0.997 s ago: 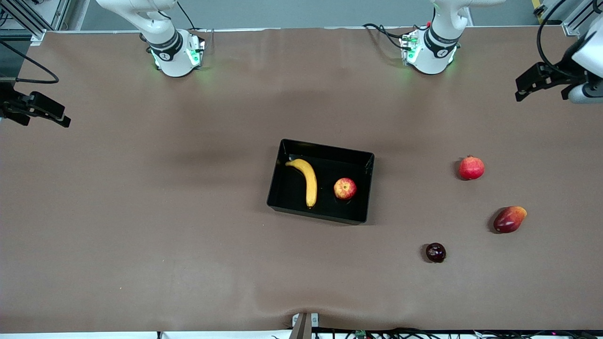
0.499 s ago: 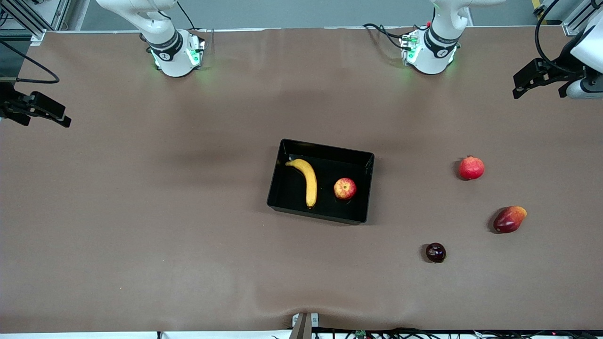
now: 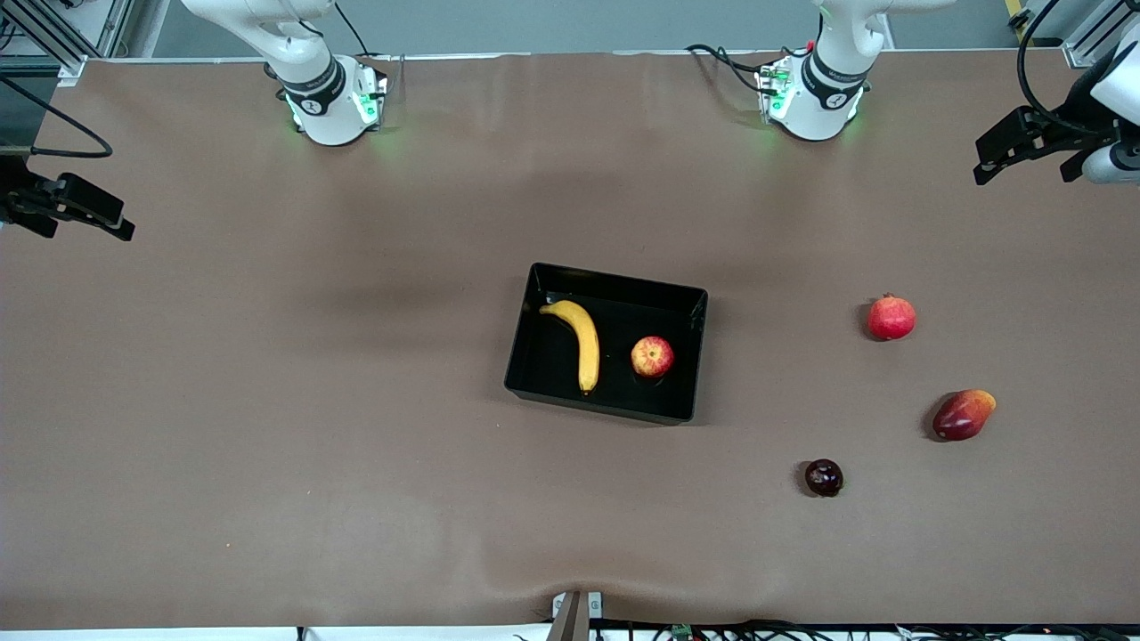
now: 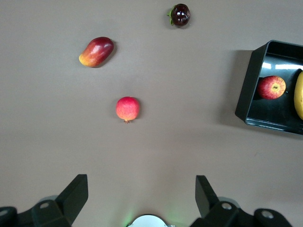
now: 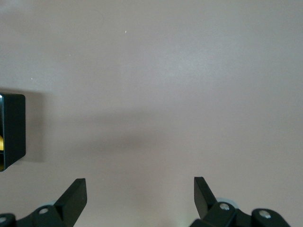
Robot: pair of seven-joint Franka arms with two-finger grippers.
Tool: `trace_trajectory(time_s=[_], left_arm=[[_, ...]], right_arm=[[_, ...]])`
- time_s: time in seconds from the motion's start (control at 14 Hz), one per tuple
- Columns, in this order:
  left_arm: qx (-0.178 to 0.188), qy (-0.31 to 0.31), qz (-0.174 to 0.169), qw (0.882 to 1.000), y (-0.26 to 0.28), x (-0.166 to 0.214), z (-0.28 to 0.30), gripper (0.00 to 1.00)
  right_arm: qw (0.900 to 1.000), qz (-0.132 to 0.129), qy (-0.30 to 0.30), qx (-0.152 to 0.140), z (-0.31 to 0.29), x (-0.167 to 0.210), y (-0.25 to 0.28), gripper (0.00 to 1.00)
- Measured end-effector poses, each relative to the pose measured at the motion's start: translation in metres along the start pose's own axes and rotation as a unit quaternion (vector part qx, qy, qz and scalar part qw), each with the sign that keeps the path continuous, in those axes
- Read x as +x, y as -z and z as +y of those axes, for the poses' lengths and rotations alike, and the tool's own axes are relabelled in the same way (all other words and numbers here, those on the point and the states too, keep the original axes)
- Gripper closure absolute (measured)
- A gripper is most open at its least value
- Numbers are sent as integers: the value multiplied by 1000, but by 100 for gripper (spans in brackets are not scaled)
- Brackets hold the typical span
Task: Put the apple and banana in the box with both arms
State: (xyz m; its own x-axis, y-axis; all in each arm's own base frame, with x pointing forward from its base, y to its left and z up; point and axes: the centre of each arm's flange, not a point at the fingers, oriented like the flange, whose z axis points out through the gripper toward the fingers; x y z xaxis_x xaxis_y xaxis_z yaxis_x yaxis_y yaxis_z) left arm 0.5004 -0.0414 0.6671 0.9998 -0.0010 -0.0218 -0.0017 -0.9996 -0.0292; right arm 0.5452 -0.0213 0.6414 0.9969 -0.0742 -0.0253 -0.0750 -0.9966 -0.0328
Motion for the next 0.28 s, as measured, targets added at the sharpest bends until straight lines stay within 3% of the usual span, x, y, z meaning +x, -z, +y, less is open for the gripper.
trace_trajectory(time_s=[0.28], left_arm=[[0, -1, -1, 1000, 0, 0, 1, 0]], right_arm=[[1000, 0, 0, 0, 0, 0, 0, 0]])
